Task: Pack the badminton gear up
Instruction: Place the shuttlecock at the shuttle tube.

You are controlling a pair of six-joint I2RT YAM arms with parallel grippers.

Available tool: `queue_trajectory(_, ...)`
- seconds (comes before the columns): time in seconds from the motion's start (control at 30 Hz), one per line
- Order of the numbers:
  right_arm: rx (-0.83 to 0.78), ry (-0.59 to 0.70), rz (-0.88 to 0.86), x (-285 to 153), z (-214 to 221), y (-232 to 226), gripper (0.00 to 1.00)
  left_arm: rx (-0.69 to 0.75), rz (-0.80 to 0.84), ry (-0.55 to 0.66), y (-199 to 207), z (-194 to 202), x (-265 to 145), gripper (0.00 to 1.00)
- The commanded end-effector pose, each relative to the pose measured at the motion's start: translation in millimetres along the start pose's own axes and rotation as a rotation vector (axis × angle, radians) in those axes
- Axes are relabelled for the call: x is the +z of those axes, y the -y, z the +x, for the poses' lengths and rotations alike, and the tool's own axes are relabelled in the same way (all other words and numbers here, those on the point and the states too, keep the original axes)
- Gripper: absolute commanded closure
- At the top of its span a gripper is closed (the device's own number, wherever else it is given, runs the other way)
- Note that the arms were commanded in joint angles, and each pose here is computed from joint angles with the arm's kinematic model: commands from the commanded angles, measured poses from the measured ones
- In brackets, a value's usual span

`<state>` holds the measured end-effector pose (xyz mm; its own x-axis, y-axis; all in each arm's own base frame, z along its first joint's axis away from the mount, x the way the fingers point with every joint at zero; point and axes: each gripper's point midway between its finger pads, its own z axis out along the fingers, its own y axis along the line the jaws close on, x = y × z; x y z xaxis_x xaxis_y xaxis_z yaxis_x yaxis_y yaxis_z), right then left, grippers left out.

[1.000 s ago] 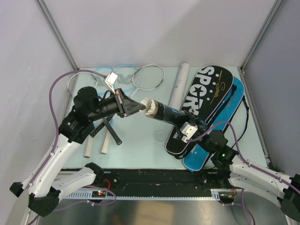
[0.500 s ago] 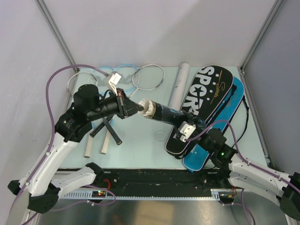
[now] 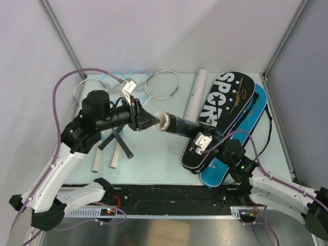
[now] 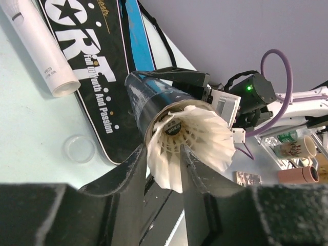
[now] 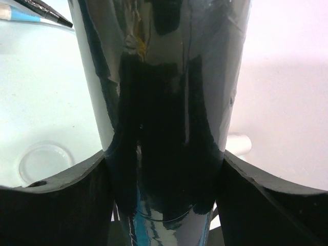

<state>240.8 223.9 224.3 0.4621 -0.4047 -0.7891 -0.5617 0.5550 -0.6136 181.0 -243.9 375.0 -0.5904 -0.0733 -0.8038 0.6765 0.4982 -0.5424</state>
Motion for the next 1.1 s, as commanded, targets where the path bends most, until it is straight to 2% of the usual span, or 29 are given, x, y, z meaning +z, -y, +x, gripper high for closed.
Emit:
queue_trajectory(0.0,-0.004,0.067,0.029,5.0,-27.3,17.1,0.64,0.088,0.051,0.06,19.2,-19.2,-9.8,0.58)
queue_trajectory(0.1,-0.001,0.073,0.037,3.0,-29.6,19.6,0.64,0.119,-0.016,0.095,10.3,-23.7,-17.7,0.53)
queue_trajectory(0.27,0.011,0.077,0.05,-0.8,-31.4,24.1,0.64,0.186,-0.186,0.143,-11.2,-34.8,-38.4,0.52)
queue_trajectory(0.33,0.013,0.072,0.055,-1.7,-29.9,25.7,0.64,0.21,-0.203,0.151,-10.8,-37.5,-45.8,0.52)
queue_trajectory(0.47,0.013,0.064,0.056,-2.0,-27.4,26.2,0.64,0.248,-0.125,0.13,5.3,-34.8,-48.3,0.52)
queue_trajectory(0.7,0.014,0.079,0.029,0.3,-30.0,21.0,0.64,0.299,0.063,0.024,39.1,-14.8,-32.9,0.52)
queue_trajectory(1.07,0.013,0.073,0.025,0.3,-28.2,19.6,0.64,0.348,0.046,-0.024,36.1,-8.1,-12.2,0.53)
